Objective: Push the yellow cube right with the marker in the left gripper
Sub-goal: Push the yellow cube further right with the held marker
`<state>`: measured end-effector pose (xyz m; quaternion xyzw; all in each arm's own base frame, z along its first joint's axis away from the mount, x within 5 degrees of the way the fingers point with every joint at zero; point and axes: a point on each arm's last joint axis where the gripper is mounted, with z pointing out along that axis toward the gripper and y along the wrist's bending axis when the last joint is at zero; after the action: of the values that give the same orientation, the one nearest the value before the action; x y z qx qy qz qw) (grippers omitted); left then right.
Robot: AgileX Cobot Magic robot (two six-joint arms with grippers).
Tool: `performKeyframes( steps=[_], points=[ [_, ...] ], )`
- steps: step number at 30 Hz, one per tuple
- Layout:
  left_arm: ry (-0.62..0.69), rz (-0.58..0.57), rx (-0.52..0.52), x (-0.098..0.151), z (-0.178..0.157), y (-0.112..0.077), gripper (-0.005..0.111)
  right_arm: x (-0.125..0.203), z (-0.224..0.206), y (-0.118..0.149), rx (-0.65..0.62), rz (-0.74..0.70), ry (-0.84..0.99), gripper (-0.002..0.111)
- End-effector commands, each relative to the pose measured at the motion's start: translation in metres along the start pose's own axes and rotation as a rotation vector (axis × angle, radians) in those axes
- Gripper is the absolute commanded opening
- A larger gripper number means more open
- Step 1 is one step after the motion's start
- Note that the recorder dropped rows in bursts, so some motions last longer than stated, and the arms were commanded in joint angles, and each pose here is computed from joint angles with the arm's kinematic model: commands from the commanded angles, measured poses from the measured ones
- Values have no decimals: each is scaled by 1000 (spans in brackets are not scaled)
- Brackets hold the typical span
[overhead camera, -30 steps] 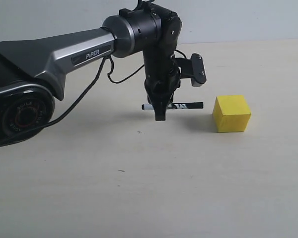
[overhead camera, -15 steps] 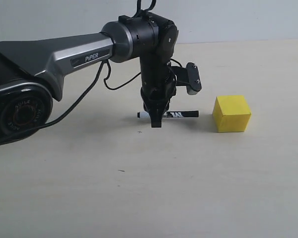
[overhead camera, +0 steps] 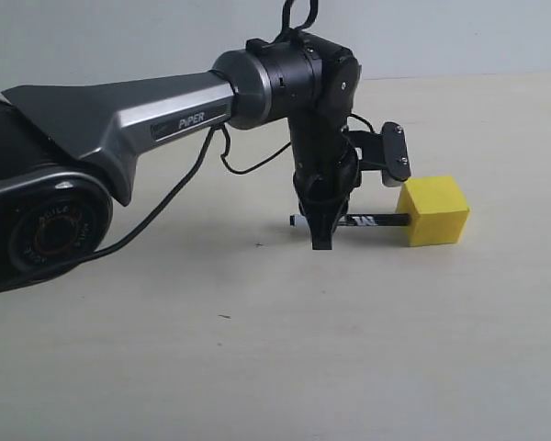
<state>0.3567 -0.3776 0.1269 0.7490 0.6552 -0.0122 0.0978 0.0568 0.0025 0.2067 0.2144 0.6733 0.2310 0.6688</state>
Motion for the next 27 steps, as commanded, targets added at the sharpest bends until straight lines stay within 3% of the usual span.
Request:
performKeyframes(
  steps=[1,6,10,13,27],
  points=[
    [-34,2,-11,-10,-2,-4,0,1,0,-1,2,-13,-7,0],
    [64,-78,23,7,-3,-2,0,1,0,-1,2,-13,-7,0],
    [153,-215,-39,24,-4,9,0,1,0,-1,2,-13,-7,0],
    [166,-239,-55,25,-4,11,0,1,0,-1,2,-13,-7,0],
    [-30,-208,-169,-21,-3,-1,0,1,0,-1,2,-13,-7,0]
  ],
)
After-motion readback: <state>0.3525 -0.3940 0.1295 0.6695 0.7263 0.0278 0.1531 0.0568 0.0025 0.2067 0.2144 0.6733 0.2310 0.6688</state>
